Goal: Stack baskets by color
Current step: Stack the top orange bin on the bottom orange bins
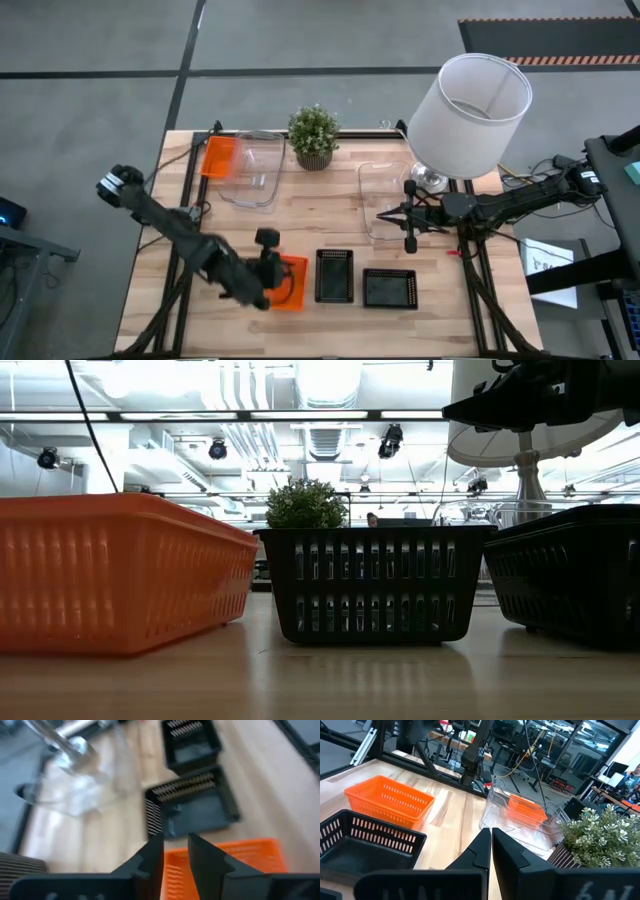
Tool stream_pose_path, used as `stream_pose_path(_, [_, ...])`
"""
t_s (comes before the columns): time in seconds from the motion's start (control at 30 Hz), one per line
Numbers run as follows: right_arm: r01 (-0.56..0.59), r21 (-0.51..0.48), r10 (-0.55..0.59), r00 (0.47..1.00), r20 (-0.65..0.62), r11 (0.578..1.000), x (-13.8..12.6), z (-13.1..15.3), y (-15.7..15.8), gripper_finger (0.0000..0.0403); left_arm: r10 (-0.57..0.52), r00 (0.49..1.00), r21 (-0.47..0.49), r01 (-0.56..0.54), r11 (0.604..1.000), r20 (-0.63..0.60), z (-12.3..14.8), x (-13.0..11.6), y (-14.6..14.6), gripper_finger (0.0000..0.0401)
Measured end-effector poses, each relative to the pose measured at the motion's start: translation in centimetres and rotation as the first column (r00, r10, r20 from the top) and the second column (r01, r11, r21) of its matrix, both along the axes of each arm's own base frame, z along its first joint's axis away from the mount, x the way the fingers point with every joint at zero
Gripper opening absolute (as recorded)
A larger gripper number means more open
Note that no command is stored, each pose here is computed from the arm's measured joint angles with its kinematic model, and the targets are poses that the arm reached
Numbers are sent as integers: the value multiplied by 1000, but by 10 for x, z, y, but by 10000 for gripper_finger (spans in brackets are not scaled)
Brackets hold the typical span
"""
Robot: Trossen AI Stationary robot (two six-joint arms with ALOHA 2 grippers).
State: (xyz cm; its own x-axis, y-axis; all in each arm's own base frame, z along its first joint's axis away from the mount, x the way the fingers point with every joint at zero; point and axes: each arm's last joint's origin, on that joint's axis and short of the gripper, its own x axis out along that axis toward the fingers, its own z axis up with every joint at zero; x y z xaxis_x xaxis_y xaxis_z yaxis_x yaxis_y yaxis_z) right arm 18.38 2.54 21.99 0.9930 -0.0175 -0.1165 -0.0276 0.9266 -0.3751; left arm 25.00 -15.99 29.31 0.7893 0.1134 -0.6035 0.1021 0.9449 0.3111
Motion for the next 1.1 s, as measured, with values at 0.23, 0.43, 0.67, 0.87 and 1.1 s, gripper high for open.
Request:
stream_pose_path(0.23, [-4,-23,4,1000,-15,1000,0,-2,0,9,47,993,83,-56,995,109,11,-9,61,30])
stream_pose_path(0.43, [-1,-26,0,1000,-12,1000,-1,-1,0,9,264,942,30,-276,961,206,30,-28,123,9])
stream_pose_path(0.67, [77,-26,-78,997,-22,997,-1,-3,-3,9,582,754,-14,-607,794,305,57,-62,197,0])
stream_pose_path(0.87, [78,-26,-79,996,-28,997,-1,-3,-3,9,818,534,44,-842,538,214,49,-93,256,0])
stream_pose_path(1.1, [80,-19,-81,996,-33,997,-1,-4,-3,9,926,376,28,-926,377,-30,25,-123,305,0])
